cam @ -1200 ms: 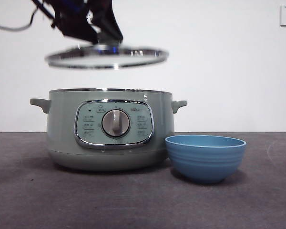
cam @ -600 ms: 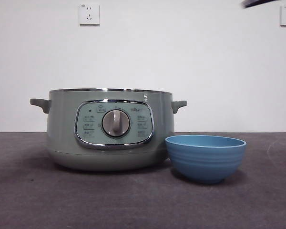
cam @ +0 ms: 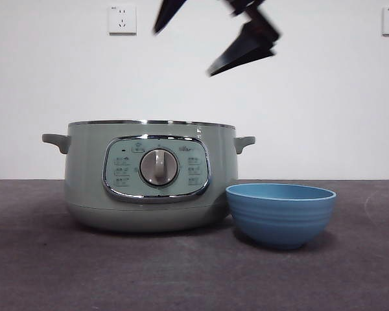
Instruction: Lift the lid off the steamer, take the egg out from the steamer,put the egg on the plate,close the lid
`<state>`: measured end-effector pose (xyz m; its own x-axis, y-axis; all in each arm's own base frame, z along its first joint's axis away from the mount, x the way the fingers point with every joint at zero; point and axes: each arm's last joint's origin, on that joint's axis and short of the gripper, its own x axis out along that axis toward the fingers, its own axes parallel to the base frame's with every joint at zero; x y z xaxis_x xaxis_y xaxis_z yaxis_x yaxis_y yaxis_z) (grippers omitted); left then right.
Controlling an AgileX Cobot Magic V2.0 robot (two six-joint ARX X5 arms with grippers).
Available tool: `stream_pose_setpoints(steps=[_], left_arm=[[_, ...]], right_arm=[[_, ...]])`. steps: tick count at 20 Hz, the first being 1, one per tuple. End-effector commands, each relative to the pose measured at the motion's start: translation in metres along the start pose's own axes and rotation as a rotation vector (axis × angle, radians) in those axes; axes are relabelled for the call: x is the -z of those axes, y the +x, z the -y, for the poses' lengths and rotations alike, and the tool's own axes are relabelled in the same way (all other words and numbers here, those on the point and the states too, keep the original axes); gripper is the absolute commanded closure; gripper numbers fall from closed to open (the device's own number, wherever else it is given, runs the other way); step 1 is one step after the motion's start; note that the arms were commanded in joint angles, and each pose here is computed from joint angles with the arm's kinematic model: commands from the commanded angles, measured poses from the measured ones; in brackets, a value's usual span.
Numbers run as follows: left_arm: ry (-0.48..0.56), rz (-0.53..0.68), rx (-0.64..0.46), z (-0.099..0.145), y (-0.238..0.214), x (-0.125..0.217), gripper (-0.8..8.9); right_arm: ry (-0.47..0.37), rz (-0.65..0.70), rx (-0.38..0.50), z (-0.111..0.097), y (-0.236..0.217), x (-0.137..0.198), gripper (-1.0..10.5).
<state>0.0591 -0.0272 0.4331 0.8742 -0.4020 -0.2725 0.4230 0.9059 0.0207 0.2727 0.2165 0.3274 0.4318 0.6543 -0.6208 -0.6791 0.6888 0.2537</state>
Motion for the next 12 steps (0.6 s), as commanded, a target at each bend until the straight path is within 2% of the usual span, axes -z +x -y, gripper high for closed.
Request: stream_pose_setpoints(steps=[1, 3, 5, 9, 12], left_arm=[[-0.011, 0.076, -0.003, 0.000, -0.011, -0.007, 8.22], [-0.011, 0.078, -0.002, 0.000, -0.012, -0.007, 8.22], [-0.011, 0.077, 0.001, 0.000, -0.012, -0.007, 8.22], [-0.014, 0.065, 0.002, 0.000, -0.011, -0.006, 8.22], [-0.014, 0.064, 0.002, 0.000, -0.011, -0.005, 8.22]], right_arm=[[-0.047, -0.058, 0.070, -0.002, 0.033, -0.013, 3.8], [-0.077, -0.101, 0.112, -0.002, 0.061, -0.021, 3.8], [-0.080, -0.126, 0.114, 0.001, 0.087, -0.025, 3.8], [-0.101, -0.190, 0.185, 0.012, 0.127, -0.014, 3.8], [-0.124, -0.213, 0.190, 0.016, 0.140, -0.007, 3.8]])
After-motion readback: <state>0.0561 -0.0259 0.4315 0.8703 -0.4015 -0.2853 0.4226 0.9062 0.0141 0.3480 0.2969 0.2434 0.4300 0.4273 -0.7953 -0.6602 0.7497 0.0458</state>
